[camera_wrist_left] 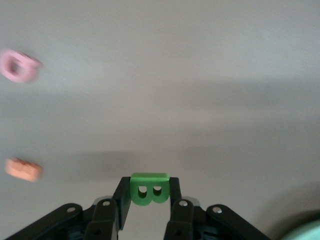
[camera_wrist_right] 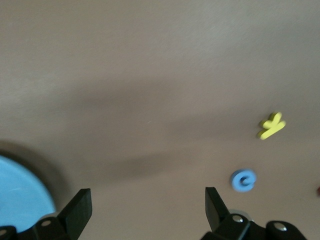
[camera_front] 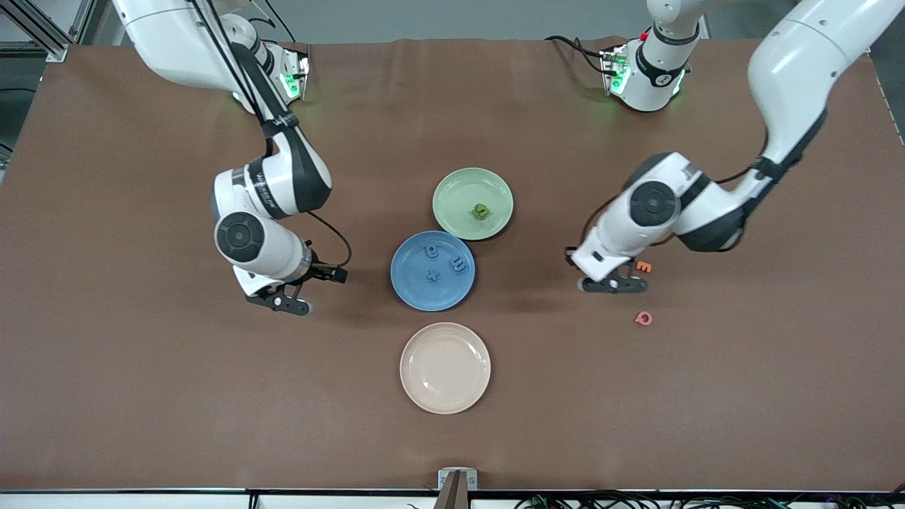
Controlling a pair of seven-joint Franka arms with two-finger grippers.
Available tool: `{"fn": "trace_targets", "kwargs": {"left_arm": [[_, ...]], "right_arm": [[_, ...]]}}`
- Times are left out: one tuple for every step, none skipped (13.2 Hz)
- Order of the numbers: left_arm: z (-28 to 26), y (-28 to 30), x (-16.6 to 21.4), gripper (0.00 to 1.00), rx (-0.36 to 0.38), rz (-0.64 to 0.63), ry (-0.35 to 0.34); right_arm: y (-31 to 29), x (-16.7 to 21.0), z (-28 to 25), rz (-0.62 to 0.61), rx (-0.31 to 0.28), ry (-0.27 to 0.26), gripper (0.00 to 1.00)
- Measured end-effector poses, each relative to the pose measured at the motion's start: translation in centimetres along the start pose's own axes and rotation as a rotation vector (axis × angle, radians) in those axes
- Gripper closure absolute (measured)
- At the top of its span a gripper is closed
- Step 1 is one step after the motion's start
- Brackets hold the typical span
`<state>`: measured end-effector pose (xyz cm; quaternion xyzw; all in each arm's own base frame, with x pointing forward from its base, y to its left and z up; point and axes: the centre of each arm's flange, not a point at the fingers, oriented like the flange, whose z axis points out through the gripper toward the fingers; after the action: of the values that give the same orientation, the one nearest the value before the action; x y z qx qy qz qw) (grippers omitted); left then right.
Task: Sort letters by color into matching plates
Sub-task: 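Carry the green B toward the green plate while the right gripper reaches blue c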
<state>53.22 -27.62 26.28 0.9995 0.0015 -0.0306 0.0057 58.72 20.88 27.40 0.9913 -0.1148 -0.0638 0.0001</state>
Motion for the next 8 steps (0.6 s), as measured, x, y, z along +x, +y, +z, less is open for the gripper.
{"fn": "trace_targets", "kwargs": {"left_arm": [[0.1, 2.5, -1.4, 0.65, 0.003, -0.025, -0.001], [0.2, 4.8, -2.8, 0.65, 0.006, -0.053, -0.001], [0.4, 6.8, -4.1, 0.65, 0.008, -0.082, -0.001], [0.5, 8.5, -5.4, 0.65, 0.011, -0.112, -0.002], [0.6, 10.1, -6.6, 0.65, 0.013, -0.141, -0.002], [0.8, 11.5, -7.9, 0.65, 0.016, -0.172, -0.004], [1.1, 12.9, -9.1, 0.65, 0.018, -0.202, -0.007], [1.3, 14.0, -10.2, 0.65, 0.021, -0.227, -0.01]], "right_arm": [[1.7, 0.1, 0.6, -0.013, -0.001, 0.019, 0.0], [3.3, 0.0, 1.4, -0.018, -0.002, 0.035, 0.0], [4.6, -0.3, 2.3, -0.019, -0.004, 0.045, 0.0], [5.5, -0.5, 3.1, -0.026, -0.008, 0.051, 0.0], [6.2, -0.7, 3.9, -0.038, -0.012, 0.056, 0.0], [6.9, -0.8, 4.5, -0.046, -0.013, 0.058, 0.0], [7.6, -0.9, 4.9, -0.051, -0.012, 0.059, 0.0], [8.2, -1.1, 5.3, -0.05, -0.011, 0.061, 0.06]]}}
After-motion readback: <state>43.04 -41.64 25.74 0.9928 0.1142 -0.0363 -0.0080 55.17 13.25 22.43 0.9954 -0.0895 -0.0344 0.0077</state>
